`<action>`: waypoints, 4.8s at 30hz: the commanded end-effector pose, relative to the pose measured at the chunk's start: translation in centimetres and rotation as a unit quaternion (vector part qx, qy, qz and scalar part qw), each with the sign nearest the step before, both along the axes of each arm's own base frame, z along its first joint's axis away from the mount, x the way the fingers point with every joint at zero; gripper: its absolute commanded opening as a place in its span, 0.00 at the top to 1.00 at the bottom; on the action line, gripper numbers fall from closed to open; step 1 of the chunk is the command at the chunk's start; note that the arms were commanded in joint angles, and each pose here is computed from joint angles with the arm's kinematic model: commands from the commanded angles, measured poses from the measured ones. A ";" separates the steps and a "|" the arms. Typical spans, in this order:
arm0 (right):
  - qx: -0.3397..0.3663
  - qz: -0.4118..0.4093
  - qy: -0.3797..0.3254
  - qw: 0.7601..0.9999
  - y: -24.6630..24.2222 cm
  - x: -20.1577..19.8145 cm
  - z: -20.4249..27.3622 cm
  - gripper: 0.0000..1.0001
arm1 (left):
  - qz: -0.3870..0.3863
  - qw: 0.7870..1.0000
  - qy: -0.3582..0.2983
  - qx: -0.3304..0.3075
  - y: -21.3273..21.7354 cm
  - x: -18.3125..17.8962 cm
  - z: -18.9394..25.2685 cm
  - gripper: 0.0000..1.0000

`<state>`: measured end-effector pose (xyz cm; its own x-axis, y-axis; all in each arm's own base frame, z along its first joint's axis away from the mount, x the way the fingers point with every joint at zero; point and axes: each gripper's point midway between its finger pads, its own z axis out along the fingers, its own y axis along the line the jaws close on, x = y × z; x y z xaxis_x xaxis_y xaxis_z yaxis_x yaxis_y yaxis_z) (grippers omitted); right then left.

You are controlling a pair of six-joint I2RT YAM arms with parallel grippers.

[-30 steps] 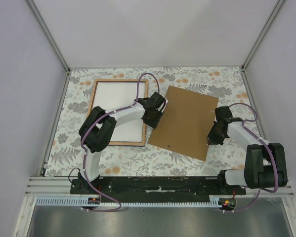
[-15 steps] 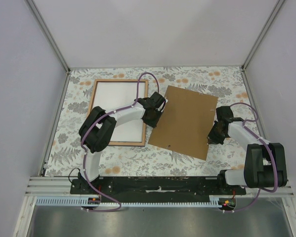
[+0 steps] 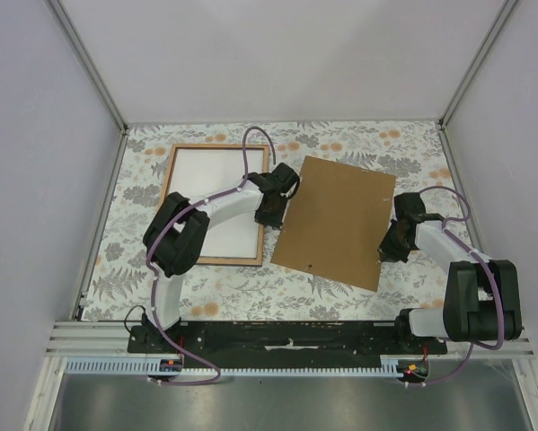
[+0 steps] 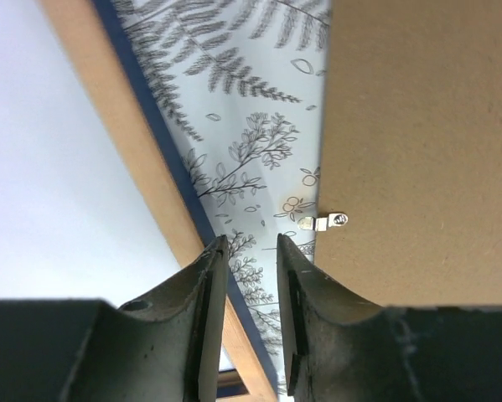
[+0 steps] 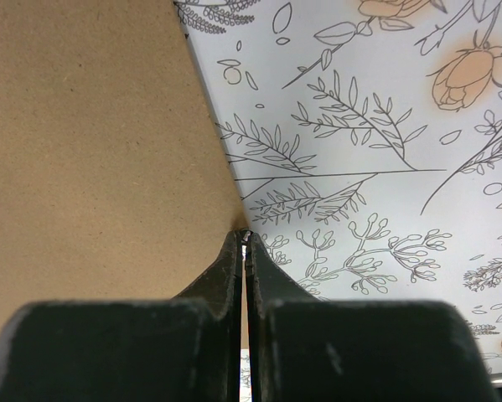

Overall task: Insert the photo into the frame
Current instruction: Move the backboard to the center of the board.

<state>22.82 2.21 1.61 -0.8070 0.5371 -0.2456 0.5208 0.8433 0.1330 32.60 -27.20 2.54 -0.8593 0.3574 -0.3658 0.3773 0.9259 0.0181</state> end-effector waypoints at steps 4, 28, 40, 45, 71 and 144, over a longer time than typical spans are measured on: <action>-0.027 0.001 -0.009 1.000 -1.1 0.6 0.5 1.00 | 0.205 0.976 -0.008 -0.070 -1.2 1.5 3.1 0.60; -0.019 0.008 -0.018 1.000 -0.8 0.8 0.7 1.00 | 0.464 0.869 -0.006 -0.171 -3.4 0.7 1.9 0.61; -0.013 0.016 -0.020 1.000 -0.5 0.9 0.6 1.00 | 0.525 0.835 -0.022 -0.164 -2.8 1.7 1.6 0.64; -0.010 0.017 -0.020 1.000 -0.5 0.9 0.5 1.00 | 0.540 0.828 -0.021 -0.151 -2.5 1.4 0.9 0.67; 0.001 0.029 -0.032 0.999 0.0 1.1 0.8 1.00 | 0.582 0.804 -0.003 -0.122 -2.5 0.5 -0.7 0.70; 0.106 0.054 -0.063 0.991 7.4 0.2 1.9 1.00 | 0.537 0.833 -0.078 -0.109 0.9 1.2 5.9 0.98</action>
